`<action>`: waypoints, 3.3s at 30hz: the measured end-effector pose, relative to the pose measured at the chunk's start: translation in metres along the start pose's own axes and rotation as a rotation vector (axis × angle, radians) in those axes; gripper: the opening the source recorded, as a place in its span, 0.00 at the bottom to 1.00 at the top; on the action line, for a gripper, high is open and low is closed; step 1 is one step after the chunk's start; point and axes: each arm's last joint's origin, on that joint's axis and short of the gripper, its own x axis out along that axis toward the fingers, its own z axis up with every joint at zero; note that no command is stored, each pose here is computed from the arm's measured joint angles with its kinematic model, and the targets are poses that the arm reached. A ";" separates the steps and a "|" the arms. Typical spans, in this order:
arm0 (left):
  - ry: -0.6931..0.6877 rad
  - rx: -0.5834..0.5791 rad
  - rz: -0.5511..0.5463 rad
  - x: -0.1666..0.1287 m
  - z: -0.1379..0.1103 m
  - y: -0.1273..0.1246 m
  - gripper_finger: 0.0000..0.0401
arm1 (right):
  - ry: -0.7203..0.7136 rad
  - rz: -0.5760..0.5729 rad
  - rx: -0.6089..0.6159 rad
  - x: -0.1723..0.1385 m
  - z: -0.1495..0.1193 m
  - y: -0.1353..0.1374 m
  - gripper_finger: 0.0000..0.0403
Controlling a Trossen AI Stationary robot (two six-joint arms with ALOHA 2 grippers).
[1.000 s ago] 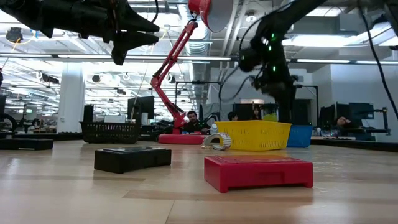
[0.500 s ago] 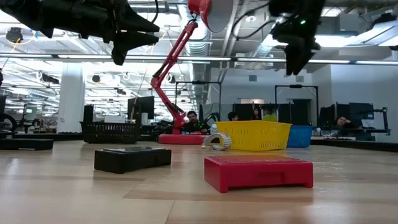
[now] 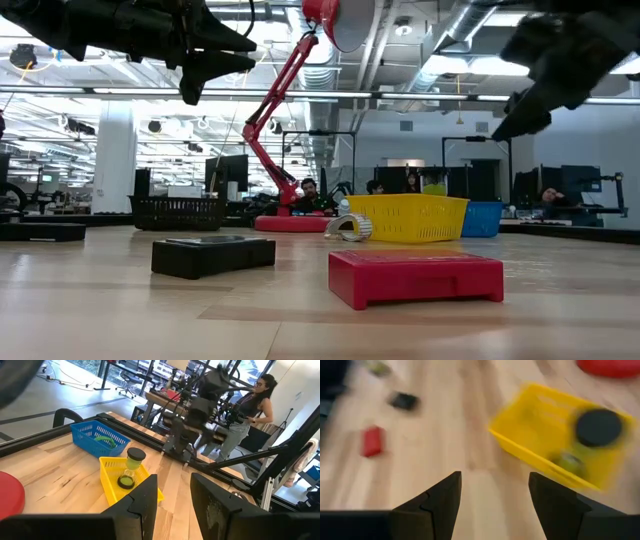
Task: Pick & Place Office items
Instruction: Put the green wrist watch into the black bin
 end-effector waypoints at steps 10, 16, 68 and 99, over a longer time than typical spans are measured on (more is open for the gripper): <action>0.011 0.001 -0.027 -0.001 -0.002 -0.005 0.28 | -0.238 0.176 -0.165 0.017 -0.041 0.014 0.55; 0.025 0.004 -0.065 -0.003 -0.005 -0.012 0.28 | -0.247 0.179 -0.172 0.017 -0.040 0.015 0.55; -0.071 0.014 -0.208 -0.011 -0.002 -0.040 0.28 | -0.151 0.160 -0.178 0.037 -0.045 0.016 0.55; -0.086 0.014 -0.182 -0.009 0.001 -0.035 0.28 | -0.289 -0.092 -0.148 0.038 -0.032 0.006 0.55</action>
